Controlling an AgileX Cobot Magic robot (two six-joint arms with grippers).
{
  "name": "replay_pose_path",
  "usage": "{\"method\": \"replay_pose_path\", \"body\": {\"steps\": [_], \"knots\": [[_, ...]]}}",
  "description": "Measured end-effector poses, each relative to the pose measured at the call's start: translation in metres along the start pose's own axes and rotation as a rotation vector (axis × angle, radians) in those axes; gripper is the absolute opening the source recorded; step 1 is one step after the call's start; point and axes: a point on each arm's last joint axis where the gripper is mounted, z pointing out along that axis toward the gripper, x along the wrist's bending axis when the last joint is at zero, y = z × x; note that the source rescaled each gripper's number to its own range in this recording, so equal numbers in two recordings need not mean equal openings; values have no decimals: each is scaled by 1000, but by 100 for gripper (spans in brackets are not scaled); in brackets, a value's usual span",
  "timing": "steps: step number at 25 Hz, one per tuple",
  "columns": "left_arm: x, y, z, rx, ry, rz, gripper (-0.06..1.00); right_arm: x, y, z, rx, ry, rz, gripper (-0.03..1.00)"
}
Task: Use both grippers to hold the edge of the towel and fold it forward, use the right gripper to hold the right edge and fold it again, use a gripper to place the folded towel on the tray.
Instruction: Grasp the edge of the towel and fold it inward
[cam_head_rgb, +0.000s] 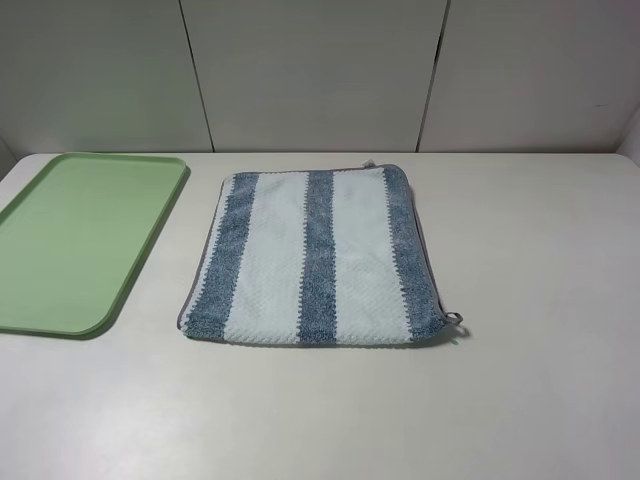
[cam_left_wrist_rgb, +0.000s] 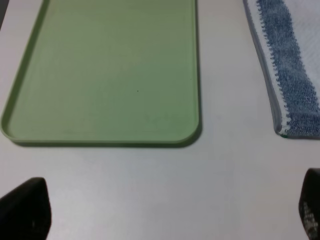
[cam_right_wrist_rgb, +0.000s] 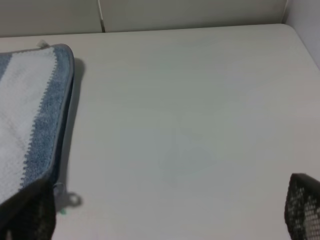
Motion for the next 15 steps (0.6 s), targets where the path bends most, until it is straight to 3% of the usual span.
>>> {"method": "replay_pose_path", "body": {"steps": [15], "knots": [[0, 0, 0, 0, 0, 0, 100, 0, 0, 0, 0, 0, 0, 100]]}}
